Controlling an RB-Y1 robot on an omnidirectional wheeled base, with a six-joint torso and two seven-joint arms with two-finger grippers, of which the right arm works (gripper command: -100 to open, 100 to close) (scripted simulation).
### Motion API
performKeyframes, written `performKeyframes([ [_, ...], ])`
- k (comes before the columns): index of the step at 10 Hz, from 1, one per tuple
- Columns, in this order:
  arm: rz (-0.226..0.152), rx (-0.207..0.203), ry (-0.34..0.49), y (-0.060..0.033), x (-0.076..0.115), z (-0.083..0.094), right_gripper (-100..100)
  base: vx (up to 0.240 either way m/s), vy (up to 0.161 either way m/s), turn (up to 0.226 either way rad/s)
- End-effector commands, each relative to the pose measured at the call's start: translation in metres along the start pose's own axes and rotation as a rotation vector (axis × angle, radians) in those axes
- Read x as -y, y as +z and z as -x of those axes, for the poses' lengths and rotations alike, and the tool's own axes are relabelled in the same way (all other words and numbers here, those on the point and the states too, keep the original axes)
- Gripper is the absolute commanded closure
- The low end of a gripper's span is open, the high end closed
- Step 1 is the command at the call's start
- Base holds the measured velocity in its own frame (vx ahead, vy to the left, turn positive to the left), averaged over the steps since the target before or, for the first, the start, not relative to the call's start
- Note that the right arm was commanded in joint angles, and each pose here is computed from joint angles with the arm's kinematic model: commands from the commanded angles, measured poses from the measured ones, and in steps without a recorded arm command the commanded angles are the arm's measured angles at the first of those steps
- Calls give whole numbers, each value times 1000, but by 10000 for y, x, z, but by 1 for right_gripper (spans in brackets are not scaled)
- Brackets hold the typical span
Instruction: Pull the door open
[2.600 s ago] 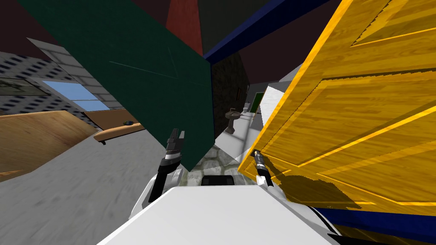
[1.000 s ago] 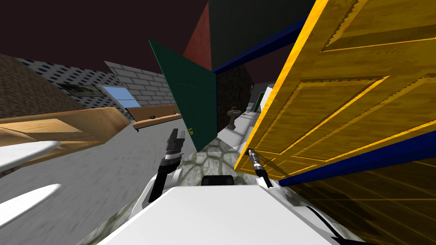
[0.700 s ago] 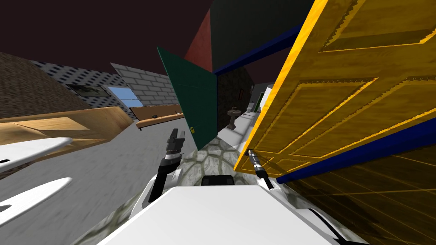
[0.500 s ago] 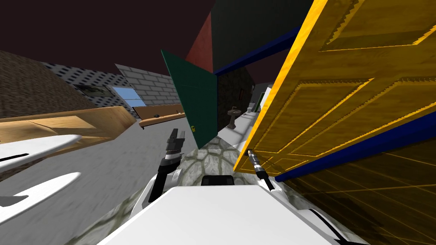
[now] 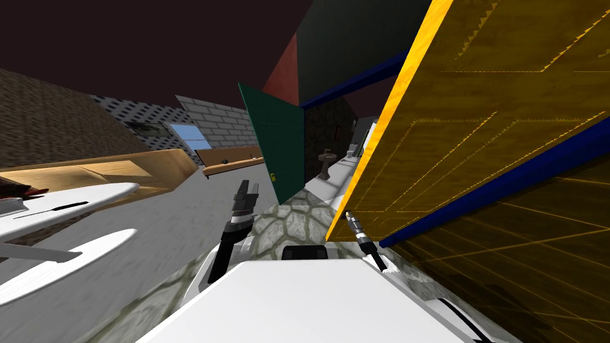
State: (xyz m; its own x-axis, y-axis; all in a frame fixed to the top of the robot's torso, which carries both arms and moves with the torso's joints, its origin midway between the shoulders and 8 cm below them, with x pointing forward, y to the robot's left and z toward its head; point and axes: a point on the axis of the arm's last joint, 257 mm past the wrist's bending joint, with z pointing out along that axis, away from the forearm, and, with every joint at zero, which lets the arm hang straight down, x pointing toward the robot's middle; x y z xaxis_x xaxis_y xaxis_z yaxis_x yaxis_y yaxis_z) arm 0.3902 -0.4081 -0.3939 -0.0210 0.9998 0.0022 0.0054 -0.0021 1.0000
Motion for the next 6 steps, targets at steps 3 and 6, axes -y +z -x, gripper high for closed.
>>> performKeyframes([
  [3,5,-70,-6,-153,-14,-105,100,-143,-66,32],
  [6,6,-151,-5,-344,-21,-236,100,-200,-85,24],
])
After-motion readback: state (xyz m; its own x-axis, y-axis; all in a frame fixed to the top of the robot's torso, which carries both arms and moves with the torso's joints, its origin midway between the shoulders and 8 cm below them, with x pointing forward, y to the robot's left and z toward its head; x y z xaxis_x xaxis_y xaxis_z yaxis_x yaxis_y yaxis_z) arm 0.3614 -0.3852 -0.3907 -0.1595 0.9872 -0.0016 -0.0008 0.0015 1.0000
